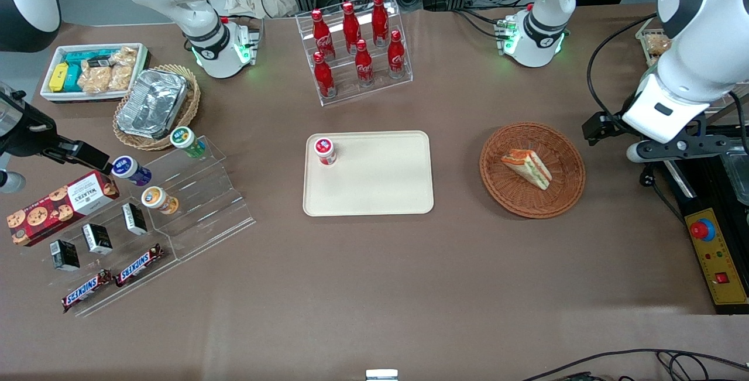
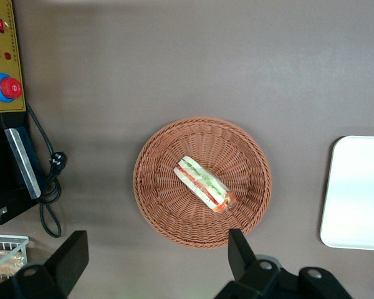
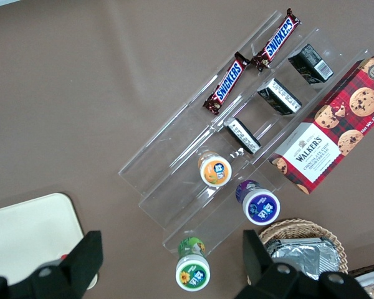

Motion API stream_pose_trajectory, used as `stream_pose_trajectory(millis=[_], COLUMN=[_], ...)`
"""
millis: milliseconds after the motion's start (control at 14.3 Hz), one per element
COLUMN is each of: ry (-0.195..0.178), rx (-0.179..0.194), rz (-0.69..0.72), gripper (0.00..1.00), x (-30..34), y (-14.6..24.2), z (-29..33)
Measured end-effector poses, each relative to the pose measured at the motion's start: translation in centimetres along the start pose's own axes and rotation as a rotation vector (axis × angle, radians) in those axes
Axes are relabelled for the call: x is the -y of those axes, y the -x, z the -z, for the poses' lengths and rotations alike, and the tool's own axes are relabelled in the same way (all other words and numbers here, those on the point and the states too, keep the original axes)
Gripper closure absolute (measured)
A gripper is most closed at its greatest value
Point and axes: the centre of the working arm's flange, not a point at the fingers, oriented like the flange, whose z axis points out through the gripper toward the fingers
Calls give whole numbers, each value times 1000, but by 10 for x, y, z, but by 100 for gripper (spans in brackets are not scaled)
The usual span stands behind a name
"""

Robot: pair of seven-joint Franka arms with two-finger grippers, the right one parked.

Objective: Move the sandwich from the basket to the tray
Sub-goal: 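Move the left gripper over the sandwich in the wicker basket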

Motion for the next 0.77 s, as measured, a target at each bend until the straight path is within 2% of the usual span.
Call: stream_pose_trajectory(millis=[280,490,769], ry=[-4,-22,-36], rx=[13,70,112], rz=[120,140,152], gripper=[0,0,0], x=[-1,2,2], y=[2,8,11], z=[-1,-7,-27])
